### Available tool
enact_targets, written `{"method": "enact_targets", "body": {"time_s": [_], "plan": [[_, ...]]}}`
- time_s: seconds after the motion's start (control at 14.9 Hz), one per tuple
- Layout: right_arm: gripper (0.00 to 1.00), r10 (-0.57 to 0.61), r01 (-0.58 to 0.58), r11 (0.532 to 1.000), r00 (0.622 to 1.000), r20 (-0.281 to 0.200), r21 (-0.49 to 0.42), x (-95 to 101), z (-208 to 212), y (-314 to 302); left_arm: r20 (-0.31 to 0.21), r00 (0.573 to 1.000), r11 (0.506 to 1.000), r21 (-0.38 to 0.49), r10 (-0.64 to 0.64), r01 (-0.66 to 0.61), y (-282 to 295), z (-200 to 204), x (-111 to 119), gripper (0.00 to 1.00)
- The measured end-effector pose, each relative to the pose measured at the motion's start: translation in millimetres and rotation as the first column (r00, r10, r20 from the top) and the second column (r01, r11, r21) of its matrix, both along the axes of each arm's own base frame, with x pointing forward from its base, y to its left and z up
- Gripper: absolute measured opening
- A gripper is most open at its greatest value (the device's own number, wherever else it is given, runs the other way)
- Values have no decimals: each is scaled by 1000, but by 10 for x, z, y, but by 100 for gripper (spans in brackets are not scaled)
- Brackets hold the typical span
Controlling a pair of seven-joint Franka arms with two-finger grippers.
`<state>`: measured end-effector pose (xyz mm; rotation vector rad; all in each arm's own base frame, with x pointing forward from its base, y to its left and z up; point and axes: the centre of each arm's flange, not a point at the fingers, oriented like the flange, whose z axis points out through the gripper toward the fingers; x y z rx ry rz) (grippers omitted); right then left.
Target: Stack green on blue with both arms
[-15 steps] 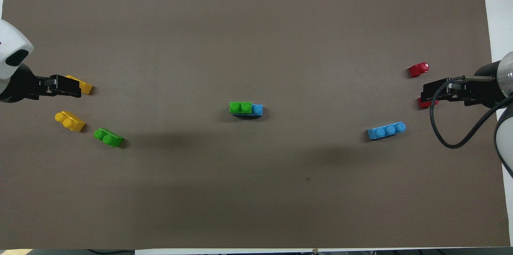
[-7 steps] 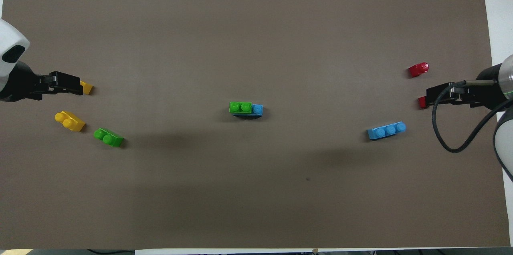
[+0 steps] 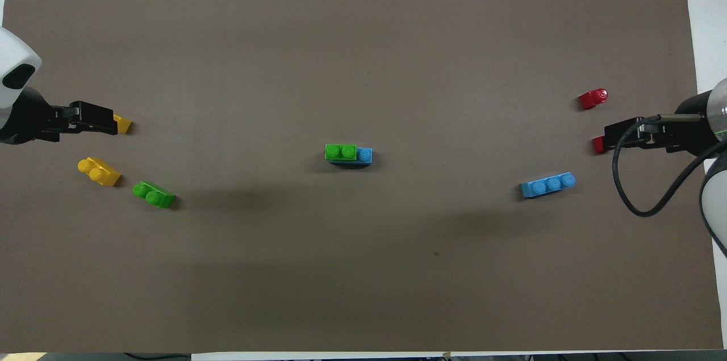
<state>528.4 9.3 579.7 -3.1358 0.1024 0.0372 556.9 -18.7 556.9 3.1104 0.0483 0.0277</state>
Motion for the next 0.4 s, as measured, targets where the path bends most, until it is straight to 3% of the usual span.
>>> {"method": "enact_targets", "body": {"time_s": [0.4], "plan": [[100,-6,6,1000,1000,-1,0,0,-3,-34,2,1000,1000,0,0,0,3,9,2,100]]}}
